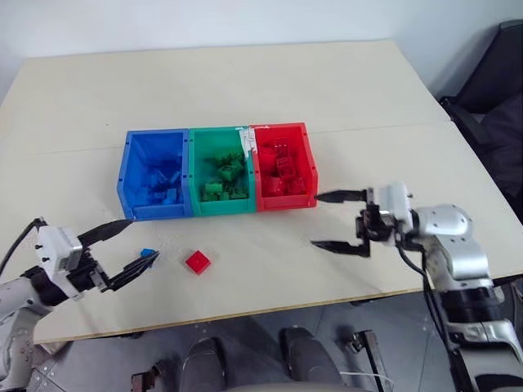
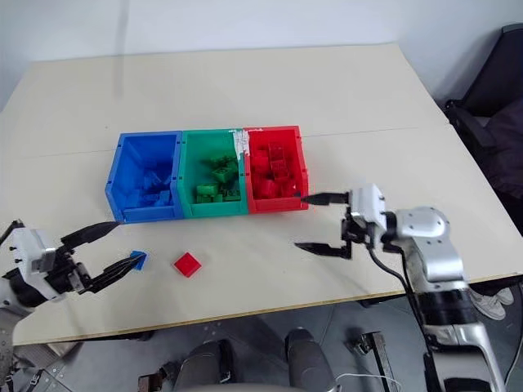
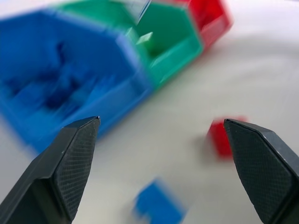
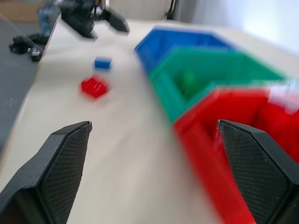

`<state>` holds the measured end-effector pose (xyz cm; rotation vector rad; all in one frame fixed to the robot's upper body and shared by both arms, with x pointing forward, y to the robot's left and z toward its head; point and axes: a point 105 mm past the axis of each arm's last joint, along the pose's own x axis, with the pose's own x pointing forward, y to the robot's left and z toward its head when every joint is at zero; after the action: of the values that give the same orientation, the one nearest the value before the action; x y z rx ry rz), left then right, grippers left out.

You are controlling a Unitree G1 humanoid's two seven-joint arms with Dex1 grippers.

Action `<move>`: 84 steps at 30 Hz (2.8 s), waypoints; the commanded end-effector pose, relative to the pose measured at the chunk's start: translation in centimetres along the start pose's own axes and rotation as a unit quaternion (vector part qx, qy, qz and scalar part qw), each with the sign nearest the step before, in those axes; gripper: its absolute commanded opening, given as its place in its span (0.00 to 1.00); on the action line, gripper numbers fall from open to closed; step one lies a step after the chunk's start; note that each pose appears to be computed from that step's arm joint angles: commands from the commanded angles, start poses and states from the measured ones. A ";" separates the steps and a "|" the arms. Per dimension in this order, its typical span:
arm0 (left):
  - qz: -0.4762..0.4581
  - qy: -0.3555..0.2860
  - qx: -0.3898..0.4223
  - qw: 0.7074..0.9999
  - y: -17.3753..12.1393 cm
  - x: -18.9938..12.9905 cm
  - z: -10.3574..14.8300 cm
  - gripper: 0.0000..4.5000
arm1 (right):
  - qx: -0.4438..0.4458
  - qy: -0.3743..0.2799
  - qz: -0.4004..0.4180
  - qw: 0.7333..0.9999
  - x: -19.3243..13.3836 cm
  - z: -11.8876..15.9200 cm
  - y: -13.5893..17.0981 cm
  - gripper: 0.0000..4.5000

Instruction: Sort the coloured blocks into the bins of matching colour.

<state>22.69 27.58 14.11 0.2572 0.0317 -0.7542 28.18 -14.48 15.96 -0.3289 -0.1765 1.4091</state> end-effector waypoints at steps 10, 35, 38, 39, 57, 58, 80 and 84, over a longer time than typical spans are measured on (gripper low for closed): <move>-0.056 0.061 -0.023 0.996 -1.2 0.3 0.2 1.00 | -0.010 0.011 0.005 1.000 -2.9 -0.2 1.7 1.00; -0.046 0.209 -0.066 0.975 -8.8 8.4 -1.6 0.96 | -0.034 -0.035 0.065 0.997 0.9 1.6 3.3 1.00; -0.029 0.206 -0.063 0.976 -9.0 8.8 -2.1 0.80 | -0.033 -0.031 0.060 0.997 0.7 1.4 3.4 1.00; -0.023 0.211 -0.061 0.975 -9.0 8.7 -2.5 0.73 | -0.032 -0.029 0.057 0.997 0.6 1.3 3.4 1.00; -0.181 -0.044 0.055 0.981 -7.8 16.9 8.0 0.31 | -0.012 -0.037 -0.182 0.982 -3.4 2.4 0.8 1.00; -0.179 -0.044 0.062 0.981 -7.5 18.1 8.6 0.31 | -0.006 -0.044 -0.204 0.978 -3.7 2.5 0.6 1.00; -0.149 -0.137 0.123 0.972 -4.9 25.1 12.5 0.89 | -0.013 -0.043 -0.275 0.960 -3.8 3.3 1.4 1.00; -0.166 -0.139 0.120 0.969 -4.7 21.5 11.8 0.89 | -0.014 -0.044 -0.241 0.969 -3.2 3.2 1.0 1.00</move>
<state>35.80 6.68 19.80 0.3783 -0.2072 -1.0972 25.89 -17.30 18.44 -0.2098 -0.3110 0.9052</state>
